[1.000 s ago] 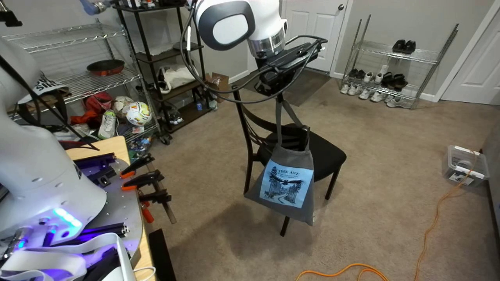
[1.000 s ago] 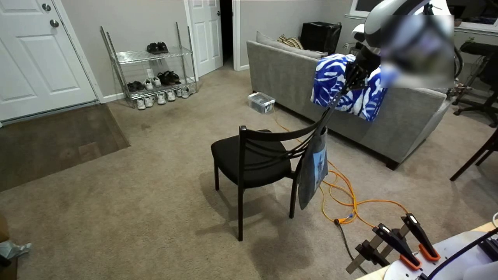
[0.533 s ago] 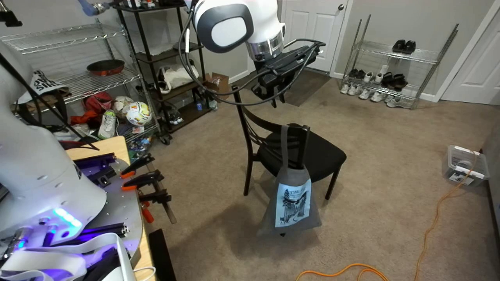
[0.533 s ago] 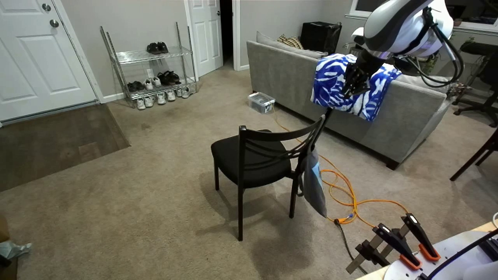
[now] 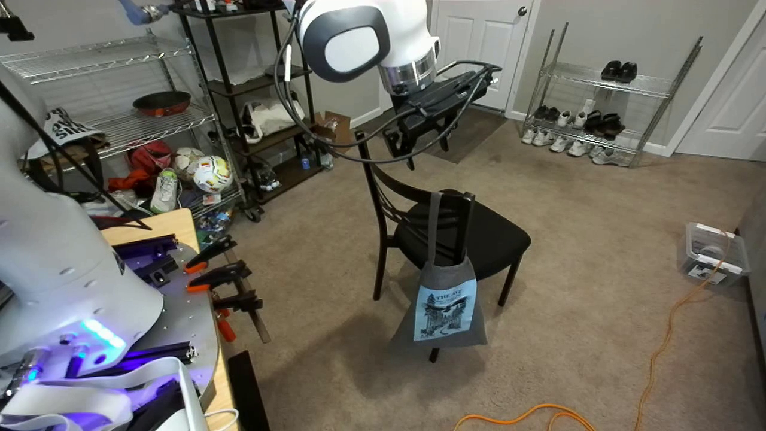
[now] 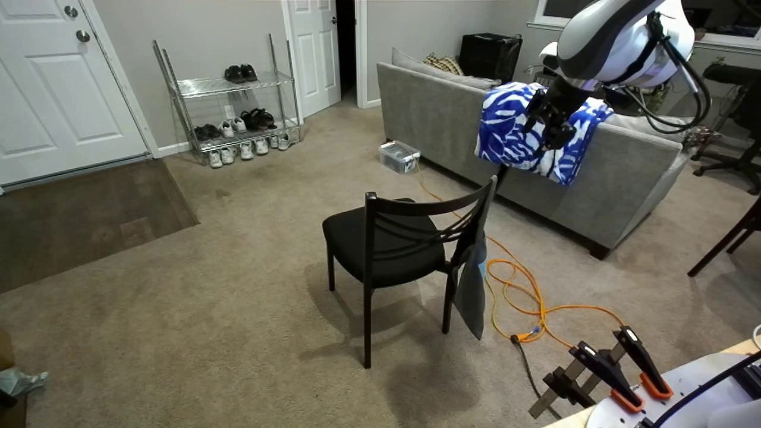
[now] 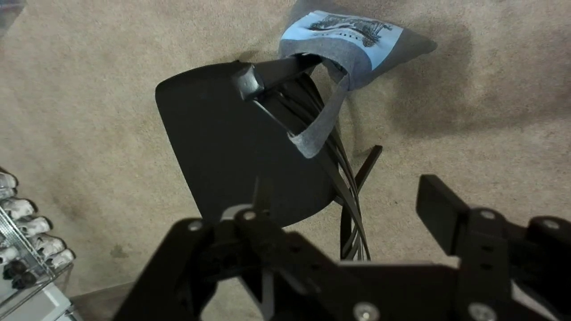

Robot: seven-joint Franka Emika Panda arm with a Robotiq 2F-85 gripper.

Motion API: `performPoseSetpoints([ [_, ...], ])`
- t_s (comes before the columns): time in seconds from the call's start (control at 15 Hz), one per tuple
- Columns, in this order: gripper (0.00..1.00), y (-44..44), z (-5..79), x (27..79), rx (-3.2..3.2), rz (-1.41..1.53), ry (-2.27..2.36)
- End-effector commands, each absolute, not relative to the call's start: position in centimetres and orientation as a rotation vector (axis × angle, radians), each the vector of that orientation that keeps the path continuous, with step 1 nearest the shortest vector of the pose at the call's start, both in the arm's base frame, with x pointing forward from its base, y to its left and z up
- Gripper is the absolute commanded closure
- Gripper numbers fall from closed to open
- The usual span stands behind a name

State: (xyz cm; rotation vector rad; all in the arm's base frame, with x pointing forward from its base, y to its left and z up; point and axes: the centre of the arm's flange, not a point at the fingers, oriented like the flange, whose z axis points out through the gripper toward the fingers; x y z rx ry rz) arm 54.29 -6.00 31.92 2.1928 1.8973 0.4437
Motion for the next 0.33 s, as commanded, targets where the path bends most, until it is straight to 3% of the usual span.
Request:
performPoseSetpoints([
  [0.0, 0.11, -5.96, 31.87, 54.3, 2.193, 0.443, 1.899],
  [0.07, 0.07, -5.92, 31.83, 54.31, 2.193, 0.443, 1.9],
  [0.27, 0.07, -5.92, 31.8, 54.31, 2.193, 0.442, 1.9],
])
